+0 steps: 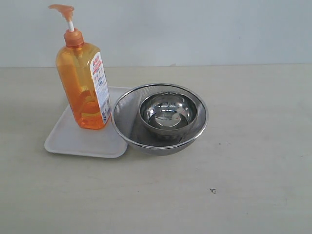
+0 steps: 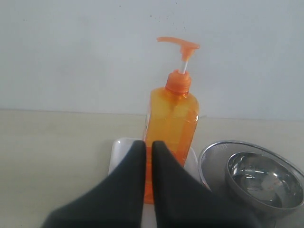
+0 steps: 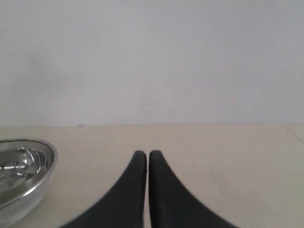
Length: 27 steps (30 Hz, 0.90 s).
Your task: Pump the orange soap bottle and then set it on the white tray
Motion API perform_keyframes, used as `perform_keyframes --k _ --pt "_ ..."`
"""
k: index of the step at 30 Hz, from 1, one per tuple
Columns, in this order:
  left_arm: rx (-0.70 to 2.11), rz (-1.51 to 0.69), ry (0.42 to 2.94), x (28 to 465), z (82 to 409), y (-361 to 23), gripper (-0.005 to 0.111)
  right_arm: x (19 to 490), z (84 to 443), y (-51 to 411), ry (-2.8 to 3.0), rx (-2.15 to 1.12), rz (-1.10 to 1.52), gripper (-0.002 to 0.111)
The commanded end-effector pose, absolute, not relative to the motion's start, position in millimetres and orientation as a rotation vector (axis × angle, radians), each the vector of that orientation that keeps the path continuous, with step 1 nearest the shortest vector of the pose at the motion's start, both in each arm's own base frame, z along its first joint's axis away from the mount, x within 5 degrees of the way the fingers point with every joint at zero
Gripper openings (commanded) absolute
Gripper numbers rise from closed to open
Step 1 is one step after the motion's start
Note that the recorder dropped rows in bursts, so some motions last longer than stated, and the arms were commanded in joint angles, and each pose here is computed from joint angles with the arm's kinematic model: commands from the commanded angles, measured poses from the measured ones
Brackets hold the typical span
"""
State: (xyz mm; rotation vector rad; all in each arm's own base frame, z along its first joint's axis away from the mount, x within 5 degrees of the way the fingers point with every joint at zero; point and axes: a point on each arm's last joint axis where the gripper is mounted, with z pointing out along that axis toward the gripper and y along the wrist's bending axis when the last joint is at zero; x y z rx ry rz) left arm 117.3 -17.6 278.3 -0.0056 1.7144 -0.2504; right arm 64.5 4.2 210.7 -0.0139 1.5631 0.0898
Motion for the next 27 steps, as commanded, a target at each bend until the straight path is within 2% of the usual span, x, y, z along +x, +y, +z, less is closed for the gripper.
perform_keyframes --k 1,10,27 --pt "-0.025 -0.252 1.710 116.3 277.9 -16.6 0.005 63.6 199.0 4.6 1.672 -0.026 0.080 0.000" --pt "-0.024 -0.254 1.710 116.3 277.9 -16.8 0.005 60.1 182.3 6.9 1.856 -0.088 0.077 0.000" --pt "-0.023 -0.254 1.710 116.7 278.3 -16.8 0.005 53.4 183.5 6.8 1.810 -0.105 0.075 0.000"
